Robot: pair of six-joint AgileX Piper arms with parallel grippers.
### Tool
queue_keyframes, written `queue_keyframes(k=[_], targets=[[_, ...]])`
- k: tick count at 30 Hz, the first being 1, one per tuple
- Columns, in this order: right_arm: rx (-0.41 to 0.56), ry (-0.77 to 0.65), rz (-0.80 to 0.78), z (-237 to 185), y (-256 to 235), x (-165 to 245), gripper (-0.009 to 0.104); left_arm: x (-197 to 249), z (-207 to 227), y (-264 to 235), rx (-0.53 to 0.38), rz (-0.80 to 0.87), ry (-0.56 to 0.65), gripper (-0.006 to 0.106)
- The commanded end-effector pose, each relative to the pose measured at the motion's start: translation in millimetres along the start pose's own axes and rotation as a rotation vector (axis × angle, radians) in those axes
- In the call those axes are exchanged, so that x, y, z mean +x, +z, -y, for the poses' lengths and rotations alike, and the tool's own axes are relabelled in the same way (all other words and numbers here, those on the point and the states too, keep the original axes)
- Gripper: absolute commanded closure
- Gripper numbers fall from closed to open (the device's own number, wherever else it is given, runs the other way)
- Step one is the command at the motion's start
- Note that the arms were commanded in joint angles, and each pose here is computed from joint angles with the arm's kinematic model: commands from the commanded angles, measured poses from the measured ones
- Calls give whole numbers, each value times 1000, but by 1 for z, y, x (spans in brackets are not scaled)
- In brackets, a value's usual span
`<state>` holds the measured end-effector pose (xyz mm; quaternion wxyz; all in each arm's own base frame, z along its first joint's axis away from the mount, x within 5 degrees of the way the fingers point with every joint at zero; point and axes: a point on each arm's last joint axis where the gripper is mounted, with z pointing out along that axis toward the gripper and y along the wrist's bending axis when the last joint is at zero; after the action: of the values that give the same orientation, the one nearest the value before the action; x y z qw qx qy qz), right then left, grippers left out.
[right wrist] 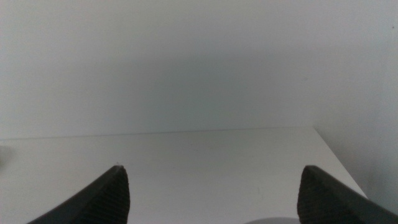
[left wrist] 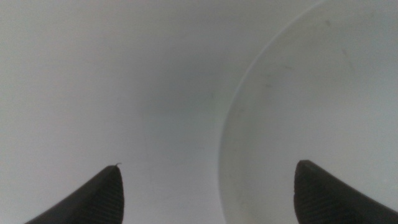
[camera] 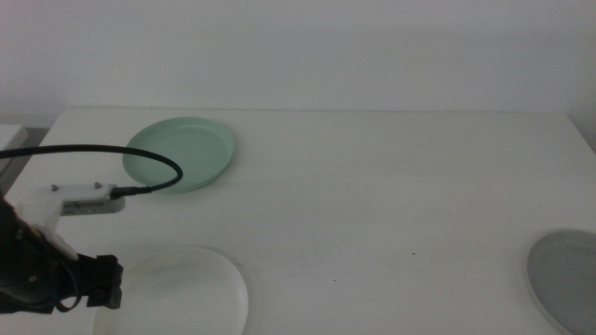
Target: Stack the three bowls on top of each other.
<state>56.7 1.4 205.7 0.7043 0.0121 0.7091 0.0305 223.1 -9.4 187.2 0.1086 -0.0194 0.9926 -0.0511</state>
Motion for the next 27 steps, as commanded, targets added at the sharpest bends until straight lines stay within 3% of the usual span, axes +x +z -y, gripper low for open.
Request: queue_keyframes(k=[1,17,21,27], targets=[[-4,-9,10,0,0,0,3,-3,3,8,1,-6,7,7],[-4,-9,10,0,0,0,3,-5,10,38,-8,-80,43,10],[-4,-9,10,0,0,0,3,-5,10,38,-8,-84,39,24],[-4,-9,10,0,0,0,3,-5,10,38,-8,-81,44,56]])
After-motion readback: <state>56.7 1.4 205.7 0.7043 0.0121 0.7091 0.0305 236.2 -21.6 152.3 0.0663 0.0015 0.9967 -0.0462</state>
